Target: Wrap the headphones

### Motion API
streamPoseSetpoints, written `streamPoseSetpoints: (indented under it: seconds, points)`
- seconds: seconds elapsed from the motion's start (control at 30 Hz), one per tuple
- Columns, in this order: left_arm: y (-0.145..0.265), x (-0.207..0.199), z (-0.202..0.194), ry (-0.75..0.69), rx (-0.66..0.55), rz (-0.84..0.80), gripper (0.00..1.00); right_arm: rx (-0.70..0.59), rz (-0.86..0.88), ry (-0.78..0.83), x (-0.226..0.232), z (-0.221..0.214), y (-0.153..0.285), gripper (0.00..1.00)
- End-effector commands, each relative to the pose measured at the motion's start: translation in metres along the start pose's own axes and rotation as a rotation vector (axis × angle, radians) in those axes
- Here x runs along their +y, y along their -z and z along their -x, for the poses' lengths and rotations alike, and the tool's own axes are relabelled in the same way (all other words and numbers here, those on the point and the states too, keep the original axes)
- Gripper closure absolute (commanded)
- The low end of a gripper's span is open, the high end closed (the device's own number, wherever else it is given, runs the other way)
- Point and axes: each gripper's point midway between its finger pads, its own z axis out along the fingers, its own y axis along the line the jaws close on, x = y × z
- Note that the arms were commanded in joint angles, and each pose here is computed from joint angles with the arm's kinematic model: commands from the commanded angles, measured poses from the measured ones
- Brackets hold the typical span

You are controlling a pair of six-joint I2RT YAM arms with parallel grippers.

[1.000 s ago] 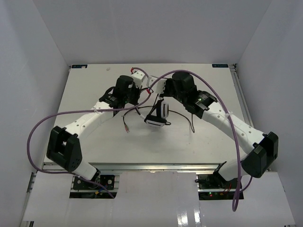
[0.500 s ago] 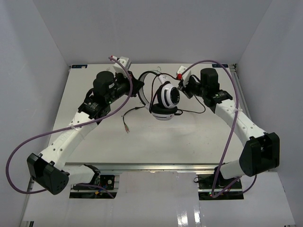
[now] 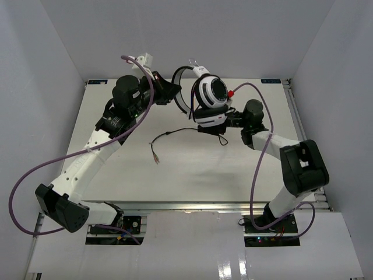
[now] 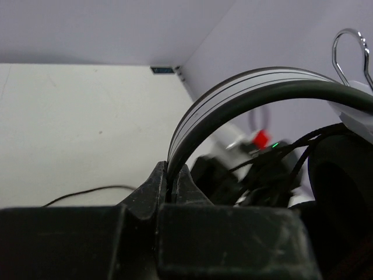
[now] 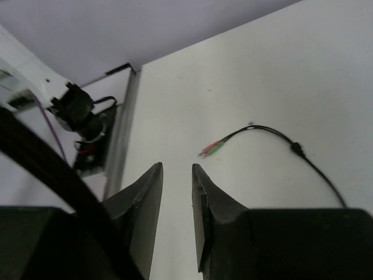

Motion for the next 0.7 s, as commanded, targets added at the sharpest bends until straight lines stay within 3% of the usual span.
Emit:
streamPoseSetpoints:
  seconds: [0.0,0.13,0.27,0.4,0.5,0.57,0.67]
  points:
    - [0.021,-0.046,0.114,0.217,-0.364,-0.071,1.00,-0.077,0.277,0.045,0.068,0.034,-0.018,0.65]
    - [0.036,-0.008,0.146,0.298,-0.549,0.140,1.00,-0.102,0.292,0.052,0.091,0.027,-0.024,0.62]
    - [0.053,0.038,0.151,0.365,-0.693,0.362,1.00,-0.107,0.267,0.049,0.110,0.017,-0.025,0.59]
    - [0.050,0.070,0.147,0.309,-0.737,0.524,1.00,-0.073,0.256,0.107,0.122,0.008,-0.033,0.63]
    - [0.033,0.104,0.133,0.103,-0.660,0.715,1.00,-0.020,0.223,0.176,0.125,0.008,-0.043,0.86]
    - [0.022,0.121,0.124,-0.003,-0.593,0.787,1.00,0.065,0.139,0.136,0.110,0.002,-0.047,0.90]
    - [-0.004,0.151,0.085,-0.241,-0.376,0.862,1.00,0.202,-0.066,0.363,0.076,0.019,-0.046,0.92]
